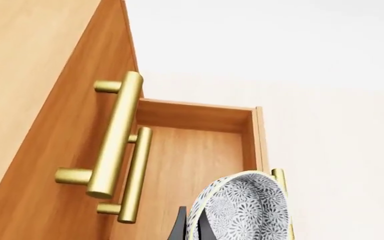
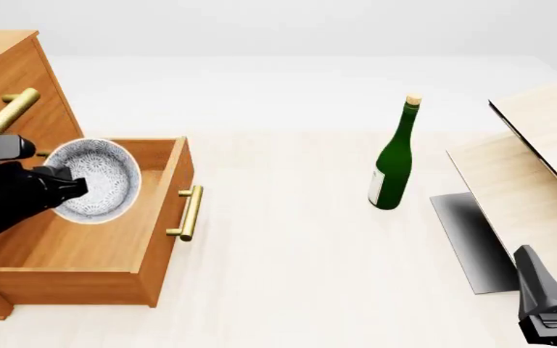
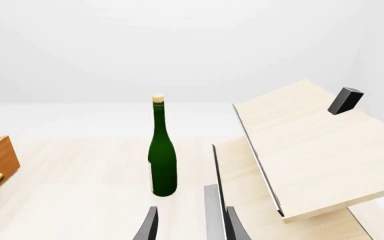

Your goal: Put the bowl in the bottom drawer of the cabinet and close it.

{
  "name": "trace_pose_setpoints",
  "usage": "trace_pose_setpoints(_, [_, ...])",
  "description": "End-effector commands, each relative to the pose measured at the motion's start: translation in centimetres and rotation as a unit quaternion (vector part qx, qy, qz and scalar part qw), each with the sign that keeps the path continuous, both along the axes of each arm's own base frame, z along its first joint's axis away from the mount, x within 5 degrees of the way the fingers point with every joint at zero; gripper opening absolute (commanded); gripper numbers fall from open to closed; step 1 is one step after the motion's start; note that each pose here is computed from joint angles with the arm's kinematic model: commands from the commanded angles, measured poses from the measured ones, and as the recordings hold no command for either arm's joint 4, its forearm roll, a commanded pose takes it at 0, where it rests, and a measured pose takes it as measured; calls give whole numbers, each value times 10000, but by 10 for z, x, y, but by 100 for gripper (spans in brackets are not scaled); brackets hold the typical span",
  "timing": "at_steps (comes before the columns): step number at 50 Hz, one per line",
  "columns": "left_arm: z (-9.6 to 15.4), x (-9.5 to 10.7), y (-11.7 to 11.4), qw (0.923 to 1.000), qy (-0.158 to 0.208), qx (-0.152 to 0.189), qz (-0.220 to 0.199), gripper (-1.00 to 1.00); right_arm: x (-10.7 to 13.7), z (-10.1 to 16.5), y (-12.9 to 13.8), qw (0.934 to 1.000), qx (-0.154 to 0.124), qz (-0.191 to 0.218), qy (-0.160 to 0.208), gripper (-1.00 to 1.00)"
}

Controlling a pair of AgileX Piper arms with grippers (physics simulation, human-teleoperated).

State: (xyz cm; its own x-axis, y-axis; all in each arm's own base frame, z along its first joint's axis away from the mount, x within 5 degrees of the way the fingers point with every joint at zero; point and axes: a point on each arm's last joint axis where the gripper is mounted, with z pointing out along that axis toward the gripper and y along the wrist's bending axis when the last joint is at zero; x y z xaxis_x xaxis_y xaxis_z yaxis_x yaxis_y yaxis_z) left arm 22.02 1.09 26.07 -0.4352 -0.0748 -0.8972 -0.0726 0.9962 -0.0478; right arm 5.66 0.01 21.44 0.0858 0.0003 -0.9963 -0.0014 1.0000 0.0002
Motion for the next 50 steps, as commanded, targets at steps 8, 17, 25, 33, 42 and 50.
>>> trace_pose_setpoints(8, [-15,11,5,9998,92,-98,133,-100,0,0,0,10000,-1,0,0,100])
trace_pose_setpoints(17, [-24,16,5,9997,173,-127,146,-100,0,0,0,10000,0,0,0,100])
trace_pose_setpoints(25, [-29,18,6,9995,215,-141,170,-100,0,0,0,10000,0,0,0,100])
trace_pose_setpoints(33, [-34,19,8,9994,259,-98,200,-100,0,0,0,10000,0,0,0,100])
trace_pose_setpoints(42, [-38,19,10,9992,296,-132,244,-100,0,0,0,10000,0,0,0,100])
trace_pose_setpoints(50, [-43,20,12,9990,338,-125,273,-100,0,0,0,10000,1,-1,0,100])
